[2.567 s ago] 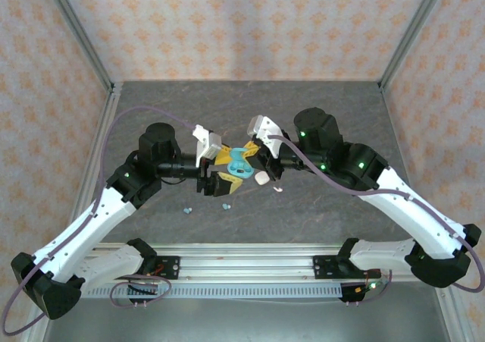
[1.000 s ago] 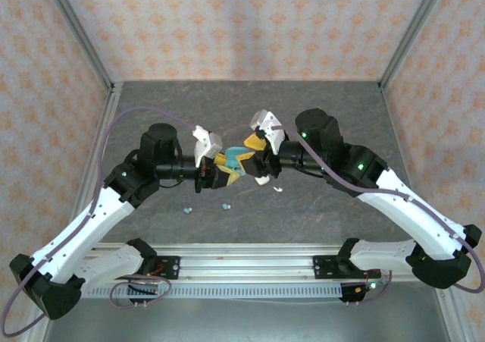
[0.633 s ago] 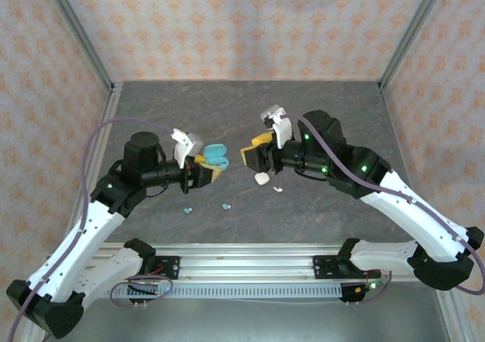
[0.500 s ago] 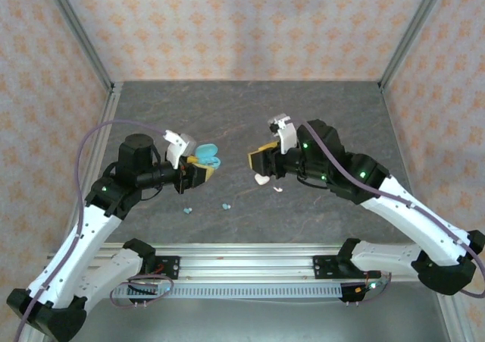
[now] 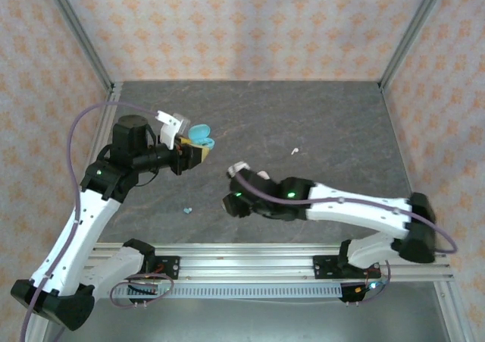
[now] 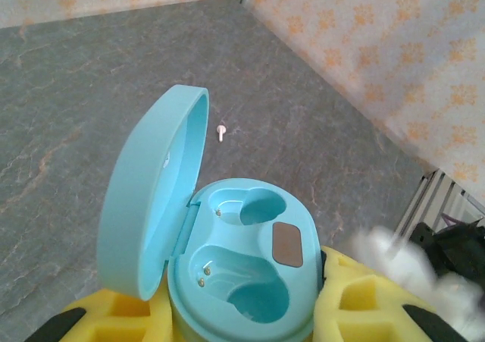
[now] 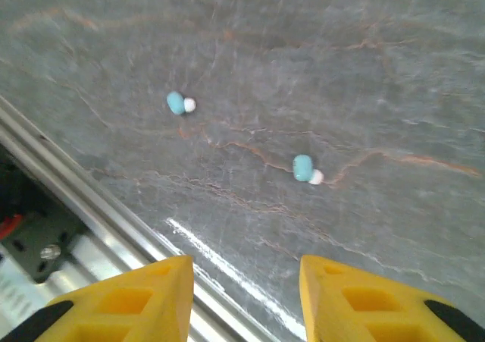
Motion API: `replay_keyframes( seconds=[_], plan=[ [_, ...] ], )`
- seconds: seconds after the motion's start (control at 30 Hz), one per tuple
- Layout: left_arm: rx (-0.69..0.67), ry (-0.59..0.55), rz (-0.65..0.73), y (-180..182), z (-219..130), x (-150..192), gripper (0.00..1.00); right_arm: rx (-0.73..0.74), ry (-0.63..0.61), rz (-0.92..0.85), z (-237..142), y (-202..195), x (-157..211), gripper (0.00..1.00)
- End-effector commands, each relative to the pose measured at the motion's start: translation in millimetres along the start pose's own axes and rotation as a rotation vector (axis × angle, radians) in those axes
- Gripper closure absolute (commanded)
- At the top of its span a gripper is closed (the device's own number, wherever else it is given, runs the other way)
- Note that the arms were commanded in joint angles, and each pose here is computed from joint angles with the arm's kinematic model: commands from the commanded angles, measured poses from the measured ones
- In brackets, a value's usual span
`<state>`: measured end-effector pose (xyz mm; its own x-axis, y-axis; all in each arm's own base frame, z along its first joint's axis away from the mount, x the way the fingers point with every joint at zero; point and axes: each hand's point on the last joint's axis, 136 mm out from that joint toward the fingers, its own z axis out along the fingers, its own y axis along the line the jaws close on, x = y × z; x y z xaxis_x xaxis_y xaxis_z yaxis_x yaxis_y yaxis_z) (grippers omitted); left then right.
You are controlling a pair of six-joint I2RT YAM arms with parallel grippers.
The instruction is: Insert the wireless bluetooth earbuds into the charging case
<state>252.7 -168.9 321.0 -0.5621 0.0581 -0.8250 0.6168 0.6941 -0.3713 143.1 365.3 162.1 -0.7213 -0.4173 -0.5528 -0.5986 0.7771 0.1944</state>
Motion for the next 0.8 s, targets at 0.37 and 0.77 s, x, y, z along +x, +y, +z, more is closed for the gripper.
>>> replay_keyframes(
  seconds=[0.37, 0.77],
  plan=[
    [-0.062, -0.039, -0.031, 19, 9, -37, 0.78, 0.063, 0.228, -0.344, 110, 60, -1, 0.76],
    [-0.052, -0.002, -0.046, 37, 36, -47, 0.78, 0.077, 0.337, -0.414, 146, 53, -8, 0.66]
  ],
)
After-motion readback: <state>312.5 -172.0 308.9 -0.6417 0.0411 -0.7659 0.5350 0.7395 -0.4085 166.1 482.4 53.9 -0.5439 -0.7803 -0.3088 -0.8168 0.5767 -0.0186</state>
